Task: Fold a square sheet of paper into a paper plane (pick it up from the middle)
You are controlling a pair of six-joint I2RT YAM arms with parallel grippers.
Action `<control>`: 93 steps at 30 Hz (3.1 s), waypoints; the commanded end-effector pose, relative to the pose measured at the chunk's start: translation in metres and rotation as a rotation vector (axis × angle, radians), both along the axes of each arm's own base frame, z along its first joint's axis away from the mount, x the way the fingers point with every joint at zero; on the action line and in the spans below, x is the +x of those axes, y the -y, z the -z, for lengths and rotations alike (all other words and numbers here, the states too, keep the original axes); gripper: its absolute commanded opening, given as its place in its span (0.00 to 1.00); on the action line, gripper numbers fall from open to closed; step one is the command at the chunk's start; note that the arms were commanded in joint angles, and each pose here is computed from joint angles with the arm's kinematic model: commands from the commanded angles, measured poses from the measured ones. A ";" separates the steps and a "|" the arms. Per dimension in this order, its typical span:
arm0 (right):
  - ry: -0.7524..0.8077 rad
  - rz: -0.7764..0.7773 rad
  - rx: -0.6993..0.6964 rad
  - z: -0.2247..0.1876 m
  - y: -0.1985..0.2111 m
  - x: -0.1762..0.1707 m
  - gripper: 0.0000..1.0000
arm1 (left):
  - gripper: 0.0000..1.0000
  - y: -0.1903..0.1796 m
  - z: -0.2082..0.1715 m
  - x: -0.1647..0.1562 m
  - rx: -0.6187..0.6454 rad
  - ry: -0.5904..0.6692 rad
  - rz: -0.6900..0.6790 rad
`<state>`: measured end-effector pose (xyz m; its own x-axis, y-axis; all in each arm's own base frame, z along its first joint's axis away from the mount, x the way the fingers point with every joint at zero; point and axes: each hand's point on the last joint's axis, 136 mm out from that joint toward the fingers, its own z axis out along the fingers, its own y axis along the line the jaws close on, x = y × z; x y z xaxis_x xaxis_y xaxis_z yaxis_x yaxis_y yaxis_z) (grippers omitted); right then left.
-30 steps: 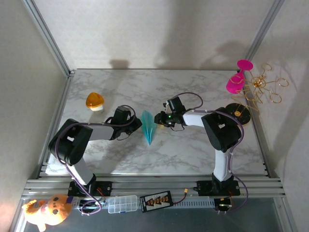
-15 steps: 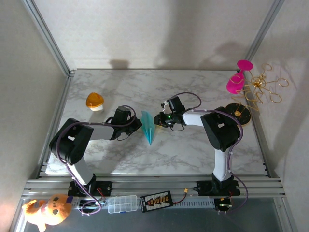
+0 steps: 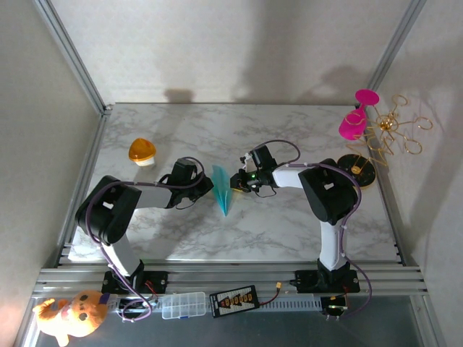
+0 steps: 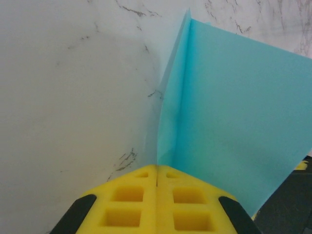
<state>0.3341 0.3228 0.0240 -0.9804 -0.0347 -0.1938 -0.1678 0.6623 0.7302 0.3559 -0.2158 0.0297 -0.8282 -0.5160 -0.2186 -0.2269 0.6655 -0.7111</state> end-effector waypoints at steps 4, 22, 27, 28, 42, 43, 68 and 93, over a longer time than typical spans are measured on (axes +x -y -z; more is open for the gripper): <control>0.050 0.066 -0.048 -0.008 0.008 0.012 0.03 | 0.04 -0.008 -0.008 0.001 0.032 0.014 -0.041; 0.021 0.249 -0.101 -0.001 0.036 0.010 0.03 | 0.06 -0.036 0.002 -0.013 0.030 -0.010 -0.215; -0.025 0.248 -0.087 0.009 0.033 0.004 0.04 | 0.10 -0.034 0.002 -0.011 0.036 -0.019 -0.207; -0.023 0.244 -0.084 0.008 0.032 0.005 0.04 | 0.13 -0.032 0.000 -0.009 0.036 -0.011 -0.195; 0.003 0.207 -0.100 0.004 0.030 0.007 0.05 | 0.29 -0.021 -0.046 -0.026 0.036 0.056 -0.100; 0.003 0.206 -0.100 0.004 0.030 0.007 0.05 | 0.30 -0.016 -0.049 -0.029 0.025 0.058 -0.090; -0.003 0.203 -0.103 0.006 0.030 0.007 0.06 | 0.29 0.049 -0.012 -0.031 0.049 -0.021 0.115; 0.003 0.196 -0.098 0.000 0.028 0.008 0.05 | 0.33 0.076 -0.016 -0.041 0.140 0.040 0.297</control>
